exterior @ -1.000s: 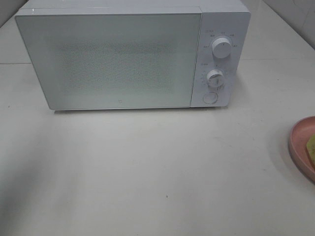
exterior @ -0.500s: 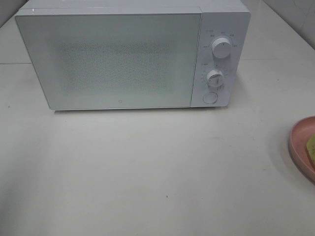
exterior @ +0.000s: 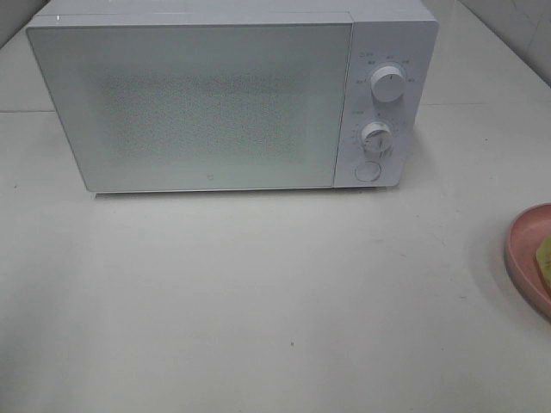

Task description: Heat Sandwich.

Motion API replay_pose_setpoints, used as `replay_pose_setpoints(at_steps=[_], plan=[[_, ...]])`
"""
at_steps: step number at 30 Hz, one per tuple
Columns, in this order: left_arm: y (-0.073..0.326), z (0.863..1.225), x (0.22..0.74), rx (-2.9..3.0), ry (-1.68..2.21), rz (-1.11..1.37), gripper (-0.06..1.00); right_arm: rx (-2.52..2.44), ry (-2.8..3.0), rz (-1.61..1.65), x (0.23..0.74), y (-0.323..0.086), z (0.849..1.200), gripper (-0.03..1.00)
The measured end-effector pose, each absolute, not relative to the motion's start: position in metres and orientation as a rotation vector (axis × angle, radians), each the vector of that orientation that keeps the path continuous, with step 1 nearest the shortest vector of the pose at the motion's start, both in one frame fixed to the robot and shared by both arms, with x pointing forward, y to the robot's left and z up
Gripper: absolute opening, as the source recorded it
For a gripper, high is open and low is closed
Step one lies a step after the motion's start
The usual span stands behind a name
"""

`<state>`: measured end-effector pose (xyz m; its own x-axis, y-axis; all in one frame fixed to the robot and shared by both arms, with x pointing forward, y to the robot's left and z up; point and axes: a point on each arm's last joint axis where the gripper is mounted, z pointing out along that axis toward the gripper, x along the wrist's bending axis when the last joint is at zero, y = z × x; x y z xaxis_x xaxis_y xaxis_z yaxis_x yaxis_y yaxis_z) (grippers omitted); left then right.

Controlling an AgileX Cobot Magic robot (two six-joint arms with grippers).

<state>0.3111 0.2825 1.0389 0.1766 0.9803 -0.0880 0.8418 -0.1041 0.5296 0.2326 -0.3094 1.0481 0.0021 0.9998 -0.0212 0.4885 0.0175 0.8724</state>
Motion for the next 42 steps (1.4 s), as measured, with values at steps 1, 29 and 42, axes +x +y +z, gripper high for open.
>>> replay_pose_setpoints(at_steps=[1, 29, 42], plan=[[0.283, 1.039, 0.311, 1.995, 1.712, 0.396, 0.97, 1.561, 1.577, 0.902, 0.233, -0.309, 1.048, 0.76], [0.293, 1.056, 0.23, 1.542, 1.515, 0.87, 0.97, 1.561, 1.577, 0.902, 0.233, -0.309, 1.048, 0.76], [0.293, 1.056, 0.23, 1.542, 1.515, 0.87, 0.97, 1.561, 1.577, 0.902, 0.233, -0.309, 1.048, 0.76]])
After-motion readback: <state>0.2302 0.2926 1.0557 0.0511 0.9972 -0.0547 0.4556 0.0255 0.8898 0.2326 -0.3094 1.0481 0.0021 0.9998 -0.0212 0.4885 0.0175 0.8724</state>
